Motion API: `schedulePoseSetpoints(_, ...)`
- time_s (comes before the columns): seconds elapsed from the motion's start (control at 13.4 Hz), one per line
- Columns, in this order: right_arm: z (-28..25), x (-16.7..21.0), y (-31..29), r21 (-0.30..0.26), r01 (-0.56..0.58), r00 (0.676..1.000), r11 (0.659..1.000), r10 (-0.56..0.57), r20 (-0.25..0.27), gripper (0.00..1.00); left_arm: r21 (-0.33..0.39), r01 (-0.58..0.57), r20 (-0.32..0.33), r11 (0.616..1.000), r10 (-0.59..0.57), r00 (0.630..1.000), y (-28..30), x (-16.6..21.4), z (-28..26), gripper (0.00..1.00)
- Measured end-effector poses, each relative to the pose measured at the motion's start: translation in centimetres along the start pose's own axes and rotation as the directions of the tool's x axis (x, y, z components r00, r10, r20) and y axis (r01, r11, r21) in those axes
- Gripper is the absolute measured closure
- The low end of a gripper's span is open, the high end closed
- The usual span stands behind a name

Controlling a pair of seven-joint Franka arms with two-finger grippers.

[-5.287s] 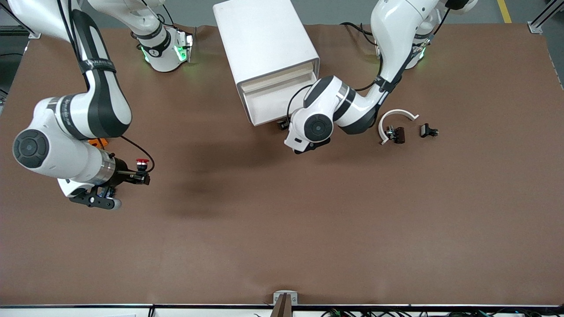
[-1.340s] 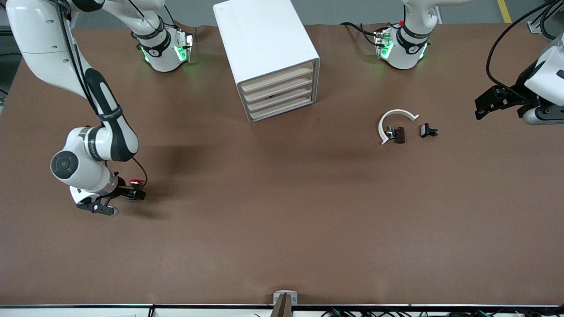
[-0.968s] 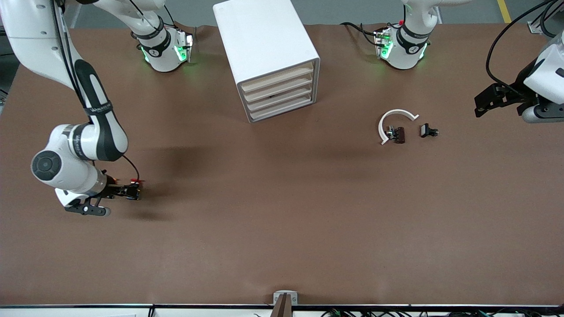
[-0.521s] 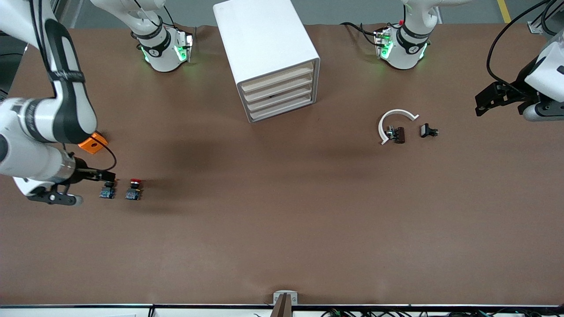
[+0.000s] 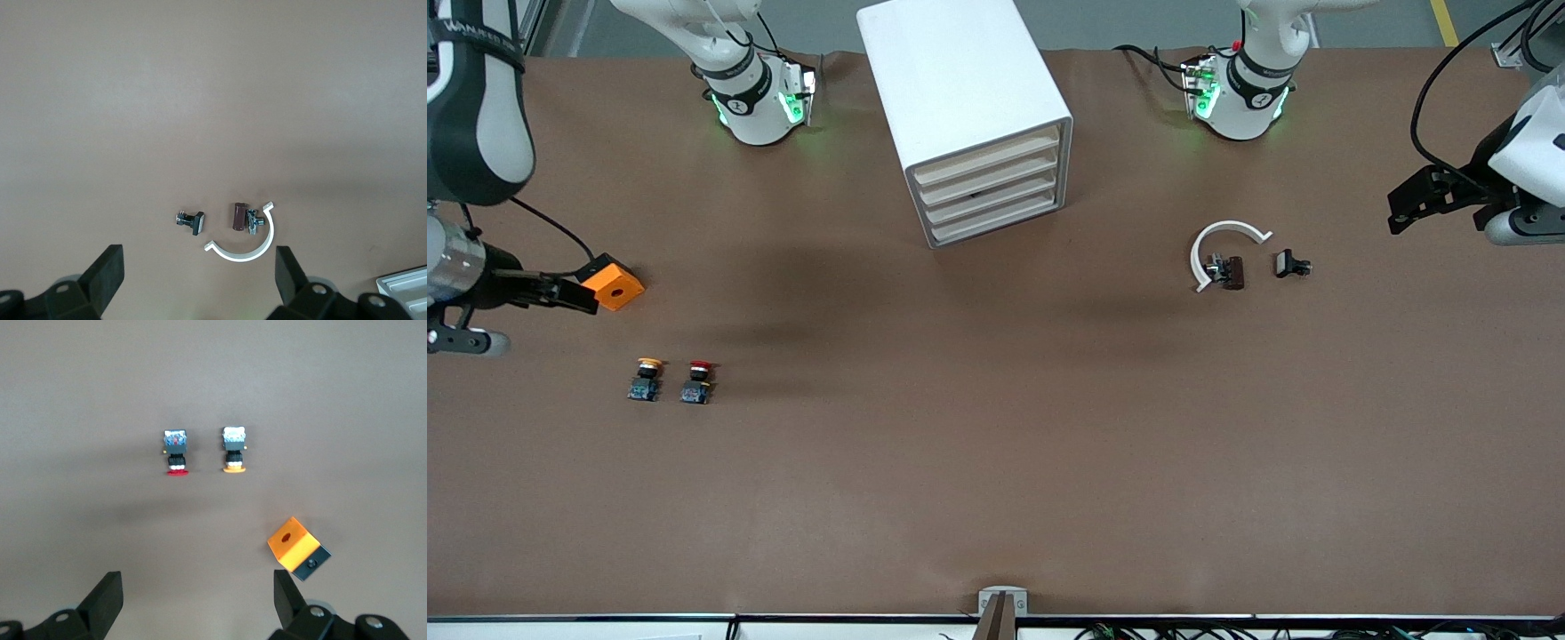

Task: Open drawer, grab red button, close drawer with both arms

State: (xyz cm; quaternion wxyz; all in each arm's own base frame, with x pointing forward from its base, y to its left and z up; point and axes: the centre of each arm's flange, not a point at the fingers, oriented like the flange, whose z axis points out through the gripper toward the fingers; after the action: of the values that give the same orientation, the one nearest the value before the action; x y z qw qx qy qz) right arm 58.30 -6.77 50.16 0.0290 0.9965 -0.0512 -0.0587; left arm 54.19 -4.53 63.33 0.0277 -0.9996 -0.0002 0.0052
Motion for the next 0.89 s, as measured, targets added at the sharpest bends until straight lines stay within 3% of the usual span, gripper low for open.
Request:
schedulePoseSetpoints(0.37, -3.9, -2.5, 0.8, 0.006, 0.059, 0.998, 0.998, -0.059, -0.034, 0.00, 0.000, 0.000, 0.003, 1.000, 0.000, 1.000, 0.0, 0.0, 0.1, 0.00)
schedulePoseSetpoints(0.74, -6.8, -2.7, 0.5, 0.031, 0.065, 0.994, 0.997, -0.062, -0.087, 0.00, 0.000, 0.000, 0.002, 1.000, 0.000, 1.000, 0.0, 0.0, 0.1, 0.00)
schedulePoseSetpoints(0.89, -7.7, -3.1, 0.5, 0.032, 0.069, 0.995, 0.997, -0.066, -0.076, 0.00, 0.000, 0.001, 0.001, 1.000, -0.001, 1.000, -0.1, 0.0, 0.0, 0.00)
